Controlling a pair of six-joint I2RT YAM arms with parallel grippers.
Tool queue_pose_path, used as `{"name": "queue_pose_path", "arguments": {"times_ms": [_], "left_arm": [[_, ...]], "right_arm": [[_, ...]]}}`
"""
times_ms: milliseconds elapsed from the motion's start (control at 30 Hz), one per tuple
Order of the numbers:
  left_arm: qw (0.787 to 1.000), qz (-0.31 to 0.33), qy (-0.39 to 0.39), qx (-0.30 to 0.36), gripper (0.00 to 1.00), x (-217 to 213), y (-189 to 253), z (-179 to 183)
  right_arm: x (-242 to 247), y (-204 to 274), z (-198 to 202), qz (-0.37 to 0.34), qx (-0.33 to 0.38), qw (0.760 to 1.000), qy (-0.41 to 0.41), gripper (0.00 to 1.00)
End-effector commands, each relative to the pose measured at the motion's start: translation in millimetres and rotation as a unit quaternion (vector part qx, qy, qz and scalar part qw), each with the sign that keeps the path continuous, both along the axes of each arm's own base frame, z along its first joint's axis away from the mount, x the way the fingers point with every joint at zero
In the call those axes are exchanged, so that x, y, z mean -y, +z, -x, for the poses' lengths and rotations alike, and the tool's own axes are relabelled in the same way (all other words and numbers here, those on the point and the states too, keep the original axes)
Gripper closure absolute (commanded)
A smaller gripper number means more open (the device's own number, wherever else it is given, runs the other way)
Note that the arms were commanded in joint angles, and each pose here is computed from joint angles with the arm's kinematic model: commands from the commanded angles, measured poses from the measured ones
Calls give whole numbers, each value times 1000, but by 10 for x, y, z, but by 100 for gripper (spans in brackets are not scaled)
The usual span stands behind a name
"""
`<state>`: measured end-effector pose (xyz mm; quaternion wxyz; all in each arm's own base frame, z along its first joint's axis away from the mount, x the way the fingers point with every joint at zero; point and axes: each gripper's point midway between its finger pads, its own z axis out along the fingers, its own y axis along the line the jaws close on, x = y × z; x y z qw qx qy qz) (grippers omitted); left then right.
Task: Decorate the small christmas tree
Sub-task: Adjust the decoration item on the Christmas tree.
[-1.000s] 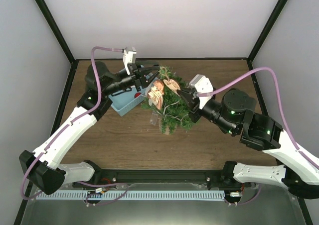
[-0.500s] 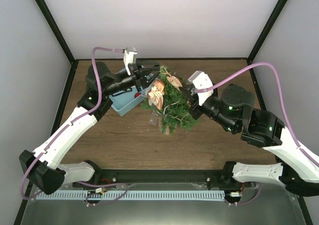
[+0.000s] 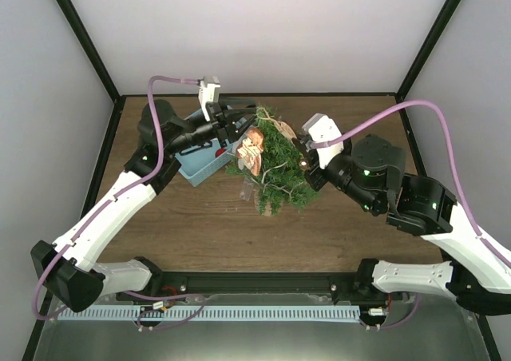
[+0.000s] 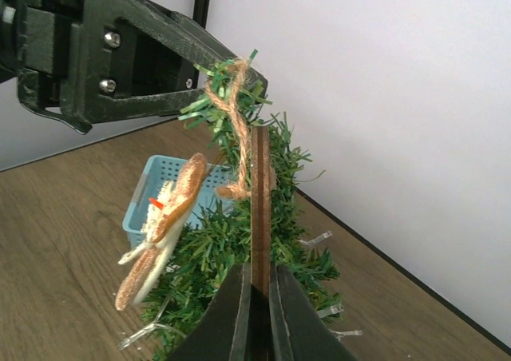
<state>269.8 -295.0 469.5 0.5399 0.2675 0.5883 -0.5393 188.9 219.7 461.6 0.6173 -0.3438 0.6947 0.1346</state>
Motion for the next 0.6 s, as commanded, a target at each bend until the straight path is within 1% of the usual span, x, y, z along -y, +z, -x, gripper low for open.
{"name": "queue_pose_path", "arguments": {"times_ms": [0, 233, 567], "left_arm": [[1000, 3, 1, 10, 59, -2, 21, 29], [1000, 4, 0, 12, 59, 7, 33, 41], [1000, 1, 0, 14, 59, 3, 37, 53]], "right_arm": [[111, 123, -86, 4, 16, 1000, -24, 96], [140, 83, -257, 16, 6, 1000, -22, 95], [15, 70, -274, 25, -1, 1000, 16, 93]]}}
